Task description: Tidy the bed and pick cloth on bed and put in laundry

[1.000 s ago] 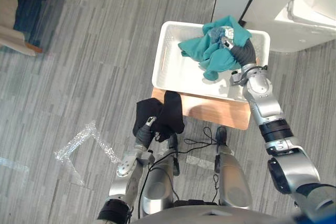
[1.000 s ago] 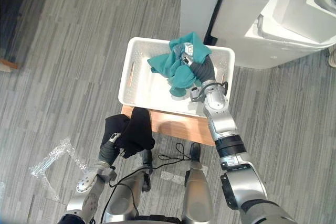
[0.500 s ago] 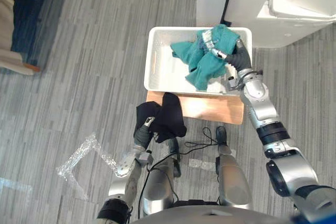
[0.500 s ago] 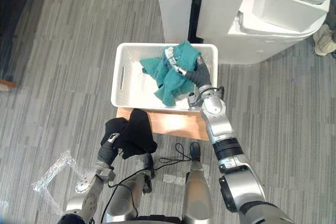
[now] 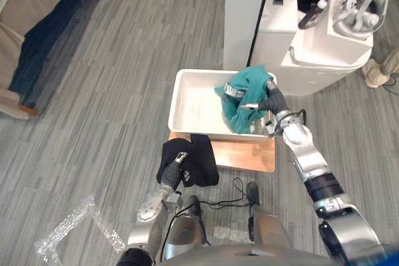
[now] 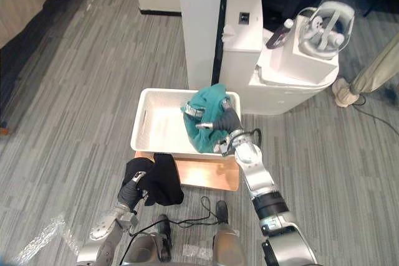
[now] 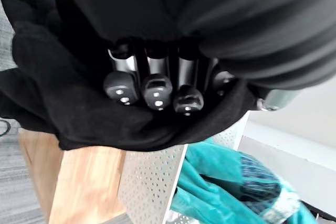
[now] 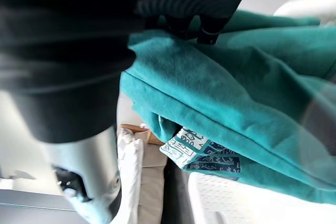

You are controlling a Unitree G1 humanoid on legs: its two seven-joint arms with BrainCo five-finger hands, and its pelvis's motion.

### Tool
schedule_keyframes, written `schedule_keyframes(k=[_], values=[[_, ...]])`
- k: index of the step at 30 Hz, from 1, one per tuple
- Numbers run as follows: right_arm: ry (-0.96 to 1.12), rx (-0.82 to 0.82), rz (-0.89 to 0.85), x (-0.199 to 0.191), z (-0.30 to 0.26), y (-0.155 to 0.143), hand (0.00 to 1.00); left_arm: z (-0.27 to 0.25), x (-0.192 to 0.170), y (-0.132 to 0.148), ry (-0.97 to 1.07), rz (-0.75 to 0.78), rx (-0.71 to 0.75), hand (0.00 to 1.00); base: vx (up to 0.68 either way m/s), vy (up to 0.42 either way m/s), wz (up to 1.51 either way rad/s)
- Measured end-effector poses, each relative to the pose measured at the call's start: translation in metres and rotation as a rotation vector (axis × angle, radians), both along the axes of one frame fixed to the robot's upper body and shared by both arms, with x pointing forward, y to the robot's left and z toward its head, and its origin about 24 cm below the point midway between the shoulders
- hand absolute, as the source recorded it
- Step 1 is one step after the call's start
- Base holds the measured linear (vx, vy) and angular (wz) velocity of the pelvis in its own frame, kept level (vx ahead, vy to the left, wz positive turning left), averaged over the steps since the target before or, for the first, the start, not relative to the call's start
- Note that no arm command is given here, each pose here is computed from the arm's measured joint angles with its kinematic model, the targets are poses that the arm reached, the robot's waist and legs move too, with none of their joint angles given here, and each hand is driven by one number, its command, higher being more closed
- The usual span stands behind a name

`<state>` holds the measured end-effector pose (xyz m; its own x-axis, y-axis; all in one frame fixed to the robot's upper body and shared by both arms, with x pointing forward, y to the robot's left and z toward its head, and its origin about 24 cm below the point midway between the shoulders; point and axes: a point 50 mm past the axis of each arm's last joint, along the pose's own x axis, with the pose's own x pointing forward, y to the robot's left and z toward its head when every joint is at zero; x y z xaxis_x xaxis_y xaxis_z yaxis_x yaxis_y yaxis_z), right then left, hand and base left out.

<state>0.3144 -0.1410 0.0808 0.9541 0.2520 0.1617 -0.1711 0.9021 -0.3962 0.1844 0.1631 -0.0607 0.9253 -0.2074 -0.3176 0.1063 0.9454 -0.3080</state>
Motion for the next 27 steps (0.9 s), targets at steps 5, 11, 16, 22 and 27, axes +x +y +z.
schedule_keyframes(k=[5, 11, 16, 22, 27], values=[[0.019, -0.197, -0.035, -0.013, -0.022, -0.006, 0.0, -0.009, -0.016, 0.002, 0.052, 0.002, 0.032, 1.0, 0.01, 0.003, -0.06], [-0.063, -0.512, -0.065, -0.024, -0.035, -0.005, 0.0, -0.013, -0.025, 0.003, 0.079, -0.006, 0.056, 1.0, -0.01, -0.001, 0.01], [-0.055, -0.764, -0.069, -0.027, -0.058, -0.008, 0.0, -0.016, -0.029, 0.004, 0.092, -0.01, 0.07, 1.0, 0.0, -0.007, 0.09], [0.053, -0.931, -0.135, -0.027, -0.078, -0.02, 0.0, -0.014, -0.026, 0.006, 0.077, -0.023, 0.103, 1.0, 0.03, 0.0, 0.12], [0.239, -0.907, -0.198, -0.028, -0.093, -0.034, 0.0, -0.009, -0.022, 0.013, 0.056, 0.016, 0.115, 1.0, 0.04, 0.009, 0.07]])
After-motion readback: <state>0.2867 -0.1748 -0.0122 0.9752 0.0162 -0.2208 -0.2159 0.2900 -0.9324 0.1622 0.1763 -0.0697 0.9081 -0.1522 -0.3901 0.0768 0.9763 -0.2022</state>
